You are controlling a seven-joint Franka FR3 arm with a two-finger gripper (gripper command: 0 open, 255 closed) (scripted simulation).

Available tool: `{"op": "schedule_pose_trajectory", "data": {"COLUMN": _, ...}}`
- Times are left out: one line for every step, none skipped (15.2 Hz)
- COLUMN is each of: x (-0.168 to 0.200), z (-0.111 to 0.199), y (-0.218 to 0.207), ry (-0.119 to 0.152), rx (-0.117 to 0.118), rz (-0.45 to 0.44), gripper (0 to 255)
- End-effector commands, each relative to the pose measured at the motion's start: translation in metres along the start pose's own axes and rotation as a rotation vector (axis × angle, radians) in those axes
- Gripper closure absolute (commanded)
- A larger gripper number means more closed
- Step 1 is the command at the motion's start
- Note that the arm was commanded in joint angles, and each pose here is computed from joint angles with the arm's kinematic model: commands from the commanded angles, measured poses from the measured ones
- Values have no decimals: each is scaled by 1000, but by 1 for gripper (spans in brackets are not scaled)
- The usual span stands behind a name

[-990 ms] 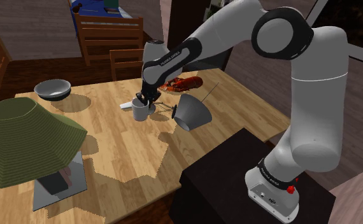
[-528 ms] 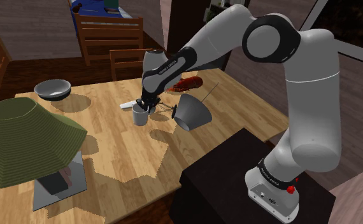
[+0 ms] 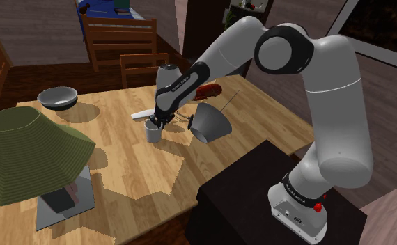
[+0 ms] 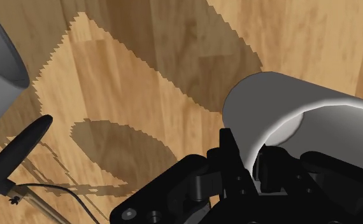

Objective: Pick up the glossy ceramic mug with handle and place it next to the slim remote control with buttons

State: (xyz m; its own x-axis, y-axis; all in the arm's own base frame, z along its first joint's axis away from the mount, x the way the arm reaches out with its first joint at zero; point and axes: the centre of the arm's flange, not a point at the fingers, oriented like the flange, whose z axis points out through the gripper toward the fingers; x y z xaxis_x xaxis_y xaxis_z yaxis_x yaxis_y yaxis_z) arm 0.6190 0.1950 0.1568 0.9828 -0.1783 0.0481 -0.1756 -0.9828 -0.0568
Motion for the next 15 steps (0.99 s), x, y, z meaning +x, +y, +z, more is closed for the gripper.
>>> {"op": "schedule_pose_trajectory", "data": {"x": -1, "z": 10, "y": 1, "ry": 1, "rx": 0, "rz": 0, "gripper": 255}}
{"op": "schedule_pose_trajectory", "data": {"x": -1, "z": 10, "y": 1, "ry": 1, "rx": 0, "rz": 0, "gripper": 255}}
{"op": "schedule_pose_trajectory", "data": {"x": -1, "z": 10, "y": 1, "ry": 1, "rx": 0, "rz": 0, "gripper": 255}}
{"op": "schedule_pose_trajectory", "data": {"x": -1, "z": 10, "y": 1, "ry": 1, "rx": 0, "rz": 0, "gripper": 255}}
{"op": "schedule_pose_trajectory", "data": {"x": -1, "z": 10, "y": 1, "ry": 1, "rx": 0, "rz": 0, "gripper": 255}}
{"op": "schedule_pose_trajectory", "data": {"x": -1, "z": 10, "y": 1, "ry": 1, "rx": 0, "rz": 0, "gripper": 255}}
{"op": "schedule_pose_trajectory", "data": {"x": -1, "z": 10, "y": 1, "ry": 1, "rx": 0, "rz": 0, "gripper": 255}}
{"op": "schedule_pose_trajectory", "data": {"x": -1, "z": 10, "y": 1, "ry": 1, "rx": 0, "rz": 0, "gripper": 255}}
{"op": "schedule_pose_trajectory", "data": {"x": -1, "z": 10, "y": 1, "ry": 1, "rx": 0, "rz": 0, "gripper": 255}}
{"op": "schedule_pose_trajectory", "data": {"x": -1, "z": 10, "y": 1, "ry": 1, "rx": 0, "rz": 0, "gripper": 0}}
{"op": "schedule_pose_trajectory", "data": {"x": -1, "z": 10, "y": 1, "ry": 1, "rx": 0, "rz": 0, "gripper": 0}}
{"op": "schedule_pose_trajectory", "data": {"x": -1, "z": 10, "y": 1, "ry": 1, "rx": 0, "rz": 0, "gripper": 0}}
{"op": "schedule_pose_trajectory", "data": {"x": -1, "z": 10, "y": 1, "ry": 1, "rx": 0, "rz": 0, "gripper": 0}}
{"op": "schedule_pose_trajectory", "data": {"x": -1, "z": 10, "y": 1, "ry": 1, "rx": 0, "rz": 0, "gripper": 0}}
{"op": "schedule_pose_trajectory", "data": {"x": -1, "z": 10, "y": 1, "ry": 1, "rx": 0, "rz": 0, "gripper": 0}}
